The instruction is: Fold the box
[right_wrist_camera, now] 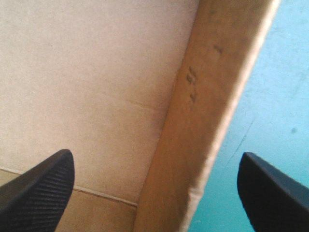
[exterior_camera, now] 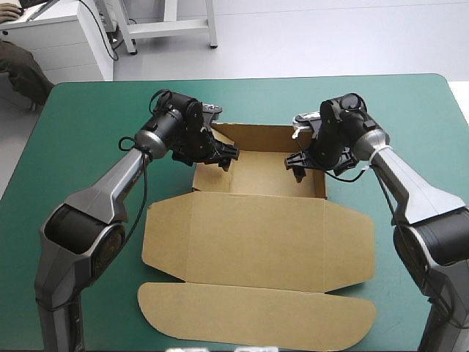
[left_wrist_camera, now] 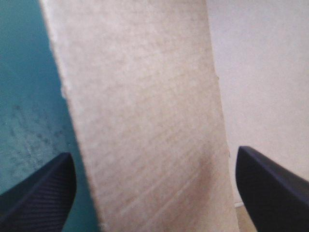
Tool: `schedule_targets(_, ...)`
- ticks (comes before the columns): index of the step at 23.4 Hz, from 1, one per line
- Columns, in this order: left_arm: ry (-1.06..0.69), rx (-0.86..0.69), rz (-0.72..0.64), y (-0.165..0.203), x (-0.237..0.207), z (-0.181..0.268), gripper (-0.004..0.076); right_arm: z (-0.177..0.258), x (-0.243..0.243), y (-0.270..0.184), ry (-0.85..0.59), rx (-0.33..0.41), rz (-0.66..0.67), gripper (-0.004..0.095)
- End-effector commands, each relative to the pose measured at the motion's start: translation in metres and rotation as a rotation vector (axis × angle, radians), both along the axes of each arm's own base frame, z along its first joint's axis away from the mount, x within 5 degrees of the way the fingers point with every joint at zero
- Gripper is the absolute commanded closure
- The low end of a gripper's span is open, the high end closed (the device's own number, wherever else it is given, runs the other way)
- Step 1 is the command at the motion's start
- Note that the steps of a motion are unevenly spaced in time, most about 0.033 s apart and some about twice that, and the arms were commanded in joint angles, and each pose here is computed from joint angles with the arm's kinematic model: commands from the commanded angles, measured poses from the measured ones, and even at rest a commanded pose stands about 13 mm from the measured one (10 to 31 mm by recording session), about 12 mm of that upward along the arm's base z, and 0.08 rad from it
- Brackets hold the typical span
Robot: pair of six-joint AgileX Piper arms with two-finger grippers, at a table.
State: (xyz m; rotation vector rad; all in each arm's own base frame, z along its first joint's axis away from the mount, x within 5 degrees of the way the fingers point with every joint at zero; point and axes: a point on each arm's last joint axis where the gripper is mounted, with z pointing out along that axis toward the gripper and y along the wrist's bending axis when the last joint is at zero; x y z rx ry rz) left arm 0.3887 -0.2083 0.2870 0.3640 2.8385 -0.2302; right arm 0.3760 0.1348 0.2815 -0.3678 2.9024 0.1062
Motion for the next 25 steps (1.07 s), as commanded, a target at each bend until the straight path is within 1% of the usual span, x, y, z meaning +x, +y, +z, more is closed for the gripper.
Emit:
schedule_targets(1,-0.034,-0.03,0.008,0.006,-0.013,0.036,0.0071,0.029,-0.006,-0.008,-0.057,0.017,-0.004,0.0004)
schedule_targets(5,-0.069,-0.028,0.006,0.01,-0.018,0.048,0.0071,0.038,-0.008,-0.011,-0.085,0.03,0.009,0.0004)
schedule_targets(9,-0.162,-0.01,0.008,0.023,-0.031,0.079,0.0071,0.056,-0.015,-0.015,-0.153,0.045,0.013,0.0004)
schedule_targets(10,-0.225,-0.009,-0.003,0.031,-0.042,0.101,0.0071,0.067,-0.018,-0.016,-0.182,0.054,0.016,0.0004)
schedule_targets(11,-0.251,-0.014,-0.022,0.034,-0.048,0.11,0.0071,0.073,-0.021,-0.016,-0.197,0.064,0.016,0.0004)
schedule_targets(12,-0.317,-0.039,-0.073,0.041,-0.067,0.136,0.0071,0.083,-0.027,-0.017,-0.221,0.084,0.015,0.0004)
schedule_targets(13,-0.347,-0.046,-0.089,0.045,-0.075,0.147,0.0072,0.087,-0.029,-0.017,-0.231,0.092,0.015,0.0004)
schedule_targets(14,-0.407,-0.062,-0.107,0.054,-0.092,0.168,0.0082,0.093,-0.033,-0.018,-0.248,0.1,0.015,0.0004)
schedule_targets(15,-0.461,-0.075,-0.121,0.063,-0.109,0.185,0.0111,0.096,-0.036,-0.019,-0.257,0.102,0.016,0.0005)
schedule_targets(17,-0.579,-0.093,-0.16,0.086,-0.153,0.219,0.0266,0.099,-0.037,-0.019,-0.264,0.11,0.016,0.0008)
schedule_targets(18,-0.599,-0.098,-0.163,0.093,-0.167,0.224,0.0341,0.099,-0.037,-0.018,-0.266,0.119,0.015,0.0008)
schedule_targets(19,-0.622,-0.098,-0.158,0.103,-0.184,0.228,0.045,0.1,-0.036,-0.018,-0.282,0.132,0.011,0.0008)
schedule_targets(22,-0.64,-0.067,-0.193,0.118,-0.211,0.224,0.0643,0.101,-0.034,-0.017,-0.302,0.14,0.007,0.0008)
schedule_targets(23,-0.639,-0.057,-0.207,0.125,-0.224,0.219,0.0727,0.101,-0.034,-0.017,-0.306,0.142,0.007,0.0008)
schedule_targets(25,-0.567,-0.03,-0.218,0.133,-0.24,0.189,0.0731,0.1,-0.032,-0.016,-0.309,0.142,0.007,0.0008)
